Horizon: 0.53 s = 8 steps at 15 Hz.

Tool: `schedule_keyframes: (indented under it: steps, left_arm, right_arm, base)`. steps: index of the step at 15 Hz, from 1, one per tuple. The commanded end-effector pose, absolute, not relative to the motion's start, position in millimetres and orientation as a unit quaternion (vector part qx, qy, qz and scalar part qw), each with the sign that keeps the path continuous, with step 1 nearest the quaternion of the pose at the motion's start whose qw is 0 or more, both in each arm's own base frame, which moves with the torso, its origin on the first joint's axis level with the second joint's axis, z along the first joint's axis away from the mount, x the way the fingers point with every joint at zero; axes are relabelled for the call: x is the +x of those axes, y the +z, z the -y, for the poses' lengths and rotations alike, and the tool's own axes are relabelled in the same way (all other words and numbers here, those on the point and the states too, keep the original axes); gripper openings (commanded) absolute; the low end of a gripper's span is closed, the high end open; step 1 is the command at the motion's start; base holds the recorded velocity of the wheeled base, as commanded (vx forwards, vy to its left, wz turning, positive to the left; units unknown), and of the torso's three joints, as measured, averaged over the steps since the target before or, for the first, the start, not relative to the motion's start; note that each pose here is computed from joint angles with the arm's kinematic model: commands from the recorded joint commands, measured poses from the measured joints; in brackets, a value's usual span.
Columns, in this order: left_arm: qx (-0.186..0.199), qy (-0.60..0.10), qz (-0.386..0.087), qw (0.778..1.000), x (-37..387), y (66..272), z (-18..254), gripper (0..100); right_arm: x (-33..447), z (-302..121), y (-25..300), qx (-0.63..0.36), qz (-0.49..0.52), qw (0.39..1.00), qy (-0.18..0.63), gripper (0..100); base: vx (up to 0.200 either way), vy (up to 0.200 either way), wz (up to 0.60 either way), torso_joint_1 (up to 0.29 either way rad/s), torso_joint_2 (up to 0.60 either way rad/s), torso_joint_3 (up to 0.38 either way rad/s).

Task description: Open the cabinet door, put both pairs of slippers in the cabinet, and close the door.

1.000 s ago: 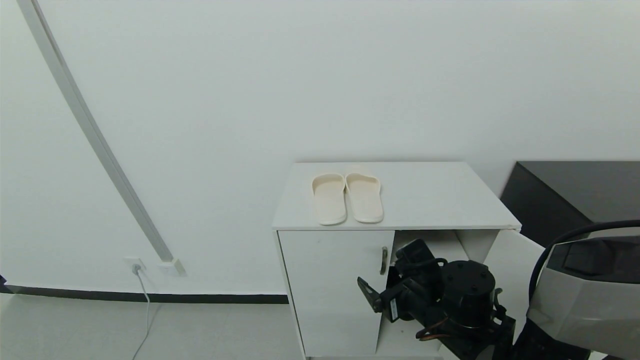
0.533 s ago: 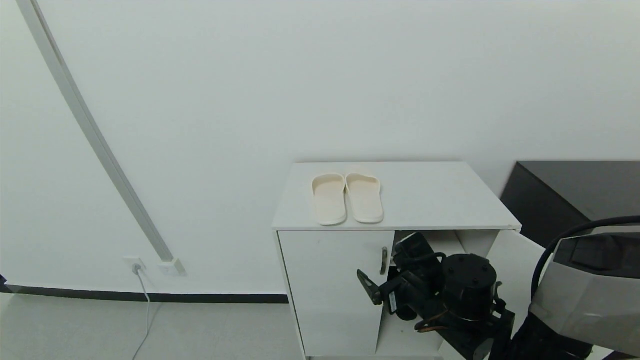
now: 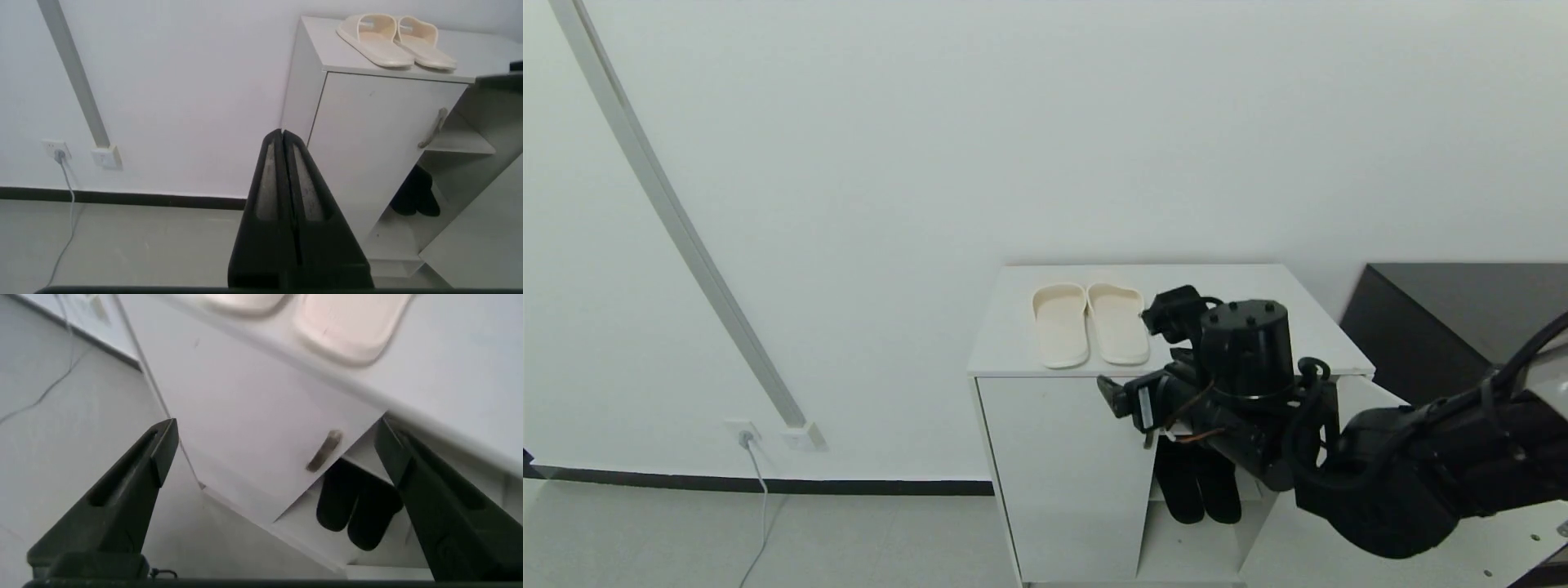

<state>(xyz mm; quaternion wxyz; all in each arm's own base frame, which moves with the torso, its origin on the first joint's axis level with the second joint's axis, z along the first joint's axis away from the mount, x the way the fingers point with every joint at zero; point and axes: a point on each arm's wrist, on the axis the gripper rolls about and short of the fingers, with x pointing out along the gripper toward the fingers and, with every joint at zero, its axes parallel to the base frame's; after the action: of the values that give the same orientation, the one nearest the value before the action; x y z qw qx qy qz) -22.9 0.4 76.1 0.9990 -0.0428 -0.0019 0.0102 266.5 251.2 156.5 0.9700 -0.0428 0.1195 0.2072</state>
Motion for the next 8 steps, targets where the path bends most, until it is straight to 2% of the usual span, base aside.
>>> schedule_keyframes:
  steps: [1,3,5,8]
  left_arm:
    - [-0.041,0.011,0.0,0.999,-23,76,0,0]
    - [-0.035,0.011,0.002,0.999,-23,76,0,0]
    - [-0.036,0.014,0.001,0.999,-23,76,-1,0]
    - [-0.035,0.011,0.0,0.999,-23,76,0,0]
  right_arm:
    - [272,-261,199,0.024,-0.106,0.979,0.17,100]
    - [273,-262,201,0.031,-0.125,0.981,0.148,100]
    - [266,-272,198,0.031,-0.13,0.978,0.161,100]
    - [258,-282,189,0.023,-0.139,0.976,0.166,100]
  base:
    - [0.0,0.0,0.0,0.0,0.0,0.0]
    - [0.0,0.0,0.0,0.0,0.0,0.0]
    - [0.0,0.0,0.0,0.0,0.0,0.0]
    - [0.2,0.0,0.0,-0.004,0.0,0.002]
